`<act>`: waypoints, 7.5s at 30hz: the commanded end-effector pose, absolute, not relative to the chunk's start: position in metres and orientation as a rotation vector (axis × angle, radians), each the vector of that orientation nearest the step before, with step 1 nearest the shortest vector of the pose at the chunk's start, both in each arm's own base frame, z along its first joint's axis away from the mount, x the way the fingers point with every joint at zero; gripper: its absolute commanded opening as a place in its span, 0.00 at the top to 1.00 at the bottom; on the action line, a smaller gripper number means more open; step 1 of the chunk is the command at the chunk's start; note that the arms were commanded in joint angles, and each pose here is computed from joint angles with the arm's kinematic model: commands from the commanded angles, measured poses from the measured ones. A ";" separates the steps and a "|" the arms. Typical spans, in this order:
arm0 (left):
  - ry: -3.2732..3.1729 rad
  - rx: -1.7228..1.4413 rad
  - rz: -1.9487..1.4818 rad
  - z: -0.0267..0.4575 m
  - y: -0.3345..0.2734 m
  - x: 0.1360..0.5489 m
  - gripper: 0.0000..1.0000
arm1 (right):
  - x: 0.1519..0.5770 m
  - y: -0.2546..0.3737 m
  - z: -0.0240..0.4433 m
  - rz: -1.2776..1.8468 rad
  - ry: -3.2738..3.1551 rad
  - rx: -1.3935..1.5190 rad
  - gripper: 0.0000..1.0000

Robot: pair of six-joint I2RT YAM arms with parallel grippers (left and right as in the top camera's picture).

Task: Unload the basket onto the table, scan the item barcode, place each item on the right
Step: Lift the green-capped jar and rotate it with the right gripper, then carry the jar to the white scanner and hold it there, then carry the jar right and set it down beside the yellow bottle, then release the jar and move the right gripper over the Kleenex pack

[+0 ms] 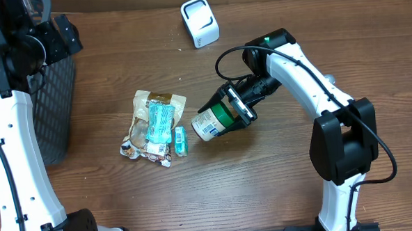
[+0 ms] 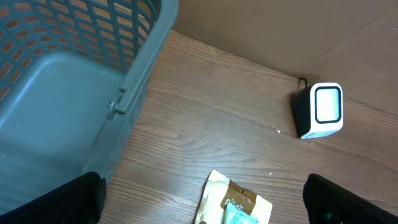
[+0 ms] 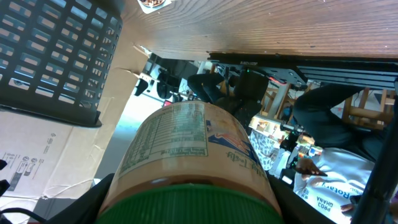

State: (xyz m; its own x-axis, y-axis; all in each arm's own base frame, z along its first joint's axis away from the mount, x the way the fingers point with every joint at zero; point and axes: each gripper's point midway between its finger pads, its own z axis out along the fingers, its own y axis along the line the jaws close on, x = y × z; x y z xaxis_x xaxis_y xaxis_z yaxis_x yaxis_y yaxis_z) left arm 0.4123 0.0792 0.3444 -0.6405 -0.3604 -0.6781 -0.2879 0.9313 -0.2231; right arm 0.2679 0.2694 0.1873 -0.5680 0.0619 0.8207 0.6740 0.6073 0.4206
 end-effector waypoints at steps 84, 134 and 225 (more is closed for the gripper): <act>2.286 -0.426 -0.119 0.353 0.078 0.414 0.00 | 0.656 0.266 0.215 -0.740 -4.174 0.582 0.96; 2.286 -0.426 -0.119 0.353 0.078 0.414 0.00 | 0.586 0.254 0.272 -0.852 -3.966 0.502 0.96; 2.286 -0.426 -0.119 0.353 0.078 0.414 0.00 | 0.383 0.141 0.196 -0.104 -3.320 0.083 0.13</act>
